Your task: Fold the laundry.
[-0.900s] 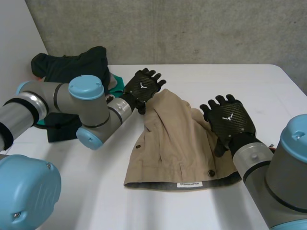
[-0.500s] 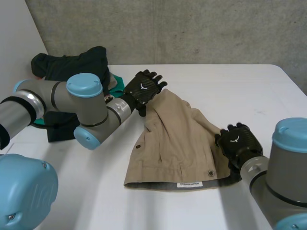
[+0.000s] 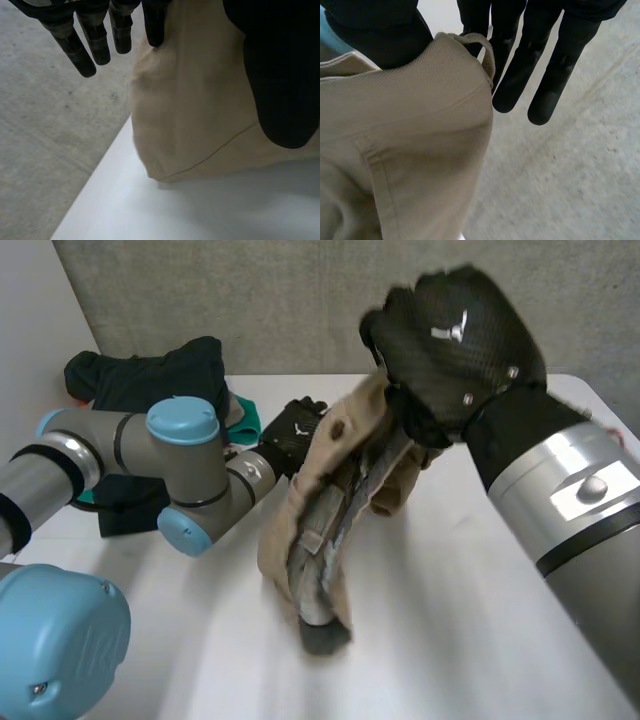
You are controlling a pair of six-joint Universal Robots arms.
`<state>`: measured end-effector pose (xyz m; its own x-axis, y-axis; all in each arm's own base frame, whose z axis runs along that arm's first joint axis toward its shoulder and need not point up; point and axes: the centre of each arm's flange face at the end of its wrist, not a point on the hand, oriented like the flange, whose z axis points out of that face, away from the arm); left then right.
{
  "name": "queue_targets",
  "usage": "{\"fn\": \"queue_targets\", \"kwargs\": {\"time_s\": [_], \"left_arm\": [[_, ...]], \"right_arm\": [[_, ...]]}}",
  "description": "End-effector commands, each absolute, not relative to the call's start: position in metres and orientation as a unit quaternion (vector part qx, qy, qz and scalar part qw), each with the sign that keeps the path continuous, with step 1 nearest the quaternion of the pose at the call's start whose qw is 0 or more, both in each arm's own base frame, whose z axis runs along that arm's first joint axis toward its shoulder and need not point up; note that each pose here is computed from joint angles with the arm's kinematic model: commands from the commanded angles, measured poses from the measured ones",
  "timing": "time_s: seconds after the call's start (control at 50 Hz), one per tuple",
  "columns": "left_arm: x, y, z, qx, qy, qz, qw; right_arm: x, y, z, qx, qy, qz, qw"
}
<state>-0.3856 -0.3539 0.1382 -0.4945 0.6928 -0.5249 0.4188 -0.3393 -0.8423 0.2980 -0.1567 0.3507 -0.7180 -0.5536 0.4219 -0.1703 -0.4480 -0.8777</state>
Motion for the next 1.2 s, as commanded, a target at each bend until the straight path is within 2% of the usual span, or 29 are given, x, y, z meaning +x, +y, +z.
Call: {"fn": "queue_targets", "kwargs": {"time_s": [0.02, 0.08, 0.14, 0.2, 0.26, 0.36, 0.42, 0.5, 0.62, 0.68, 0.72, 0.82, 0.86, 0.92, 0.98, 1.08, 1.2], "left_arm": [[-0.398, -0.328, 0.136, -0.514, -0.570, 0.627, 0.132], [-0.399, -0.323, 0.148, -0.503, -0.577, 0.633, 0.114], [-0.379, -0.332, 0.178, -0.446, -0.609, 0.654, 0.055], [-0.363, -0.323, 0.207, -0.426, -0.616, 0.662, 0.034], [-0.354, -0.306, 0.226, -0.427, -0.614, 0.663, 0.041], [-0.332, -0.253, 0.251, -0.438, -0.613, 0.654, 0.071], [-0.326, -0.228, 0.245, -0.444, -0.622, 0.639, 0.086], [-0.325, -0.214, 0.226, -0.449, -0.641, 0.617, 0.087], [-0.329, -0.222, 0.180, -0.447, -0.678, 0.581, 0.060], [-0.335, -0.230, 0.165, -0.447, -0.686, 0.571, 0.057], [-0.335, -0.235, 0.170, -0.441, -0.686, 0.576, 0.056], [-0.316, -0.250, 0.200, -0.402, -0.692, 0.598, 0.049], [-0.305, -0.252, 0.219, -0.379, -0.690, 0.614, 0.051], [-0.291, -0.248, 0.233, -0.360, -0.692, 0.623, 0.055], [-0.282, -0.243, 0.232, -0.358, -0.700, 0.616, 0.056], [-0.268, -0.228, 0.202, -0.370, -0.739, 0.560, 0.058], [-0.265, -0.218, 0.171, -0.388, -0.764, 0.512, 0.067]], "right_arm": [[0.294, -0.174, 0.368, -0.326, 0.517, -0.779, 0.138], [0.290, -0.190, 0.364, -0.314, 0.528, -0.780, 0.120], [0.276, -0.224, 0.360, -0.286, 0.547, -0.783, 0.079], [0.267, -0.247, 0.355, -0.272, 0.559, -0.781, 0.056], [0.262, -0.265, 0.348, -0.264, 0.570, -0.777, 0.043], [0.256, -0.312, 0.319, -0.254, 0.601, -0.758, 0.022], [0.259, -0.340, 0.295, -0.254, 0.612, -0.749, 0.020], [0.269, -0.377, 0.260, -0.253, 0.604, -0.755, 0.023], [0.299, -0.406, 0.211, -0.267, 0.580, -0.769, 0.038], [0.308, -0.405, 0.200, -0.275, 0.584, -0.763, 0.028], [0.308, -0.400, 0.206, -0.273, 0.590, -0.760, -0.006], [0.290, -0.375, 0.252, -0.251, 0.604, -0.754, -0.067], [0.281, -0.353, 0.278, -0.255, 0.610, -0.746, -0.073], [0.272, -0.322, 0.294, -0.280, 0.632, -0.719, -0.072], [0.267, -0.301, 0.299, -0.301, 0.651, -0.694, -0.068], [0.257, -0.264, 0.282, -0.360, 0.717, -0.594, -0.059], [0.252, -0.248, 0.249, -0.384, 0.774, -0.502, -0.040]]}}
